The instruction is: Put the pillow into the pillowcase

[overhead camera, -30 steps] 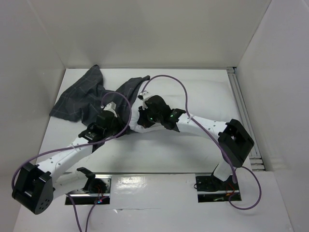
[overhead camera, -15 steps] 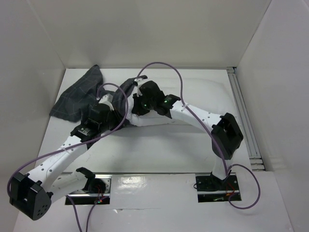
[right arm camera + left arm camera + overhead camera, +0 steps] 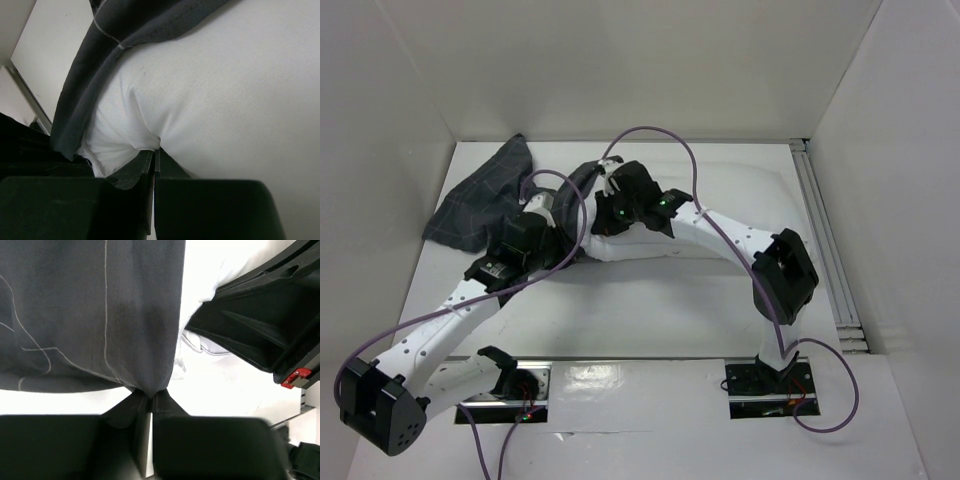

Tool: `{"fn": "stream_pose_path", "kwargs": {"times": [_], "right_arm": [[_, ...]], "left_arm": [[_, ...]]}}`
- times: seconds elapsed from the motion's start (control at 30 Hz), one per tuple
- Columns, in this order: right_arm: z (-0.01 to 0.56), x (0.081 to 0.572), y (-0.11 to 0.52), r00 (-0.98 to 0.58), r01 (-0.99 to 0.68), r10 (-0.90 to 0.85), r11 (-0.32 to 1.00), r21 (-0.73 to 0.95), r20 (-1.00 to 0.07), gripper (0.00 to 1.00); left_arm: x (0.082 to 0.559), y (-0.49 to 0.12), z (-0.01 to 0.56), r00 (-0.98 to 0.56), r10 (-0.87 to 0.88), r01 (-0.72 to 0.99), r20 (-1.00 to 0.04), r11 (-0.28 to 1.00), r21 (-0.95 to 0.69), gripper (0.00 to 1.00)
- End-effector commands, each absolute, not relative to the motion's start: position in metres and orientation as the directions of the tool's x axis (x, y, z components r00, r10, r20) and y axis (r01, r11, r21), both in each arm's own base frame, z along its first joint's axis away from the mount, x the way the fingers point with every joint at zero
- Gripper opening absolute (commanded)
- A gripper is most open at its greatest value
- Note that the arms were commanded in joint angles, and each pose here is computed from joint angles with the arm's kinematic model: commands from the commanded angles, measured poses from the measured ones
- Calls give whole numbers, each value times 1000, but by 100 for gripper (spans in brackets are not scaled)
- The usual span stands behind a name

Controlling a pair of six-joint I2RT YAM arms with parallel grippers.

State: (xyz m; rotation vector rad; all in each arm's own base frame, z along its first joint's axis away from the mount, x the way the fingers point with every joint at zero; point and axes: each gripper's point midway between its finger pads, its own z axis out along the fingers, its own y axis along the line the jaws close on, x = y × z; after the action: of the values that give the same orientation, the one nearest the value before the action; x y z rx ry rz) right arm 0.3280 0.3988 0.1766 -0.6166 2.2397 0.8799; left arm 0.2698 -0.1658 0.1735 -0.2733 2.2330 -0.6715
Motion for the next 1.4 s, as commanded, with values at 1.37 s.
{"fn": "stream_pose_path", "kwargs": {"times": [1.37], "right_arm": [[154, 332, 446, -625, -666, -61, 562, 491, -778, 0]], "left_arm": [[274, -188, 295, -697, -272, 313, -664, 717, -623, 0]]}}
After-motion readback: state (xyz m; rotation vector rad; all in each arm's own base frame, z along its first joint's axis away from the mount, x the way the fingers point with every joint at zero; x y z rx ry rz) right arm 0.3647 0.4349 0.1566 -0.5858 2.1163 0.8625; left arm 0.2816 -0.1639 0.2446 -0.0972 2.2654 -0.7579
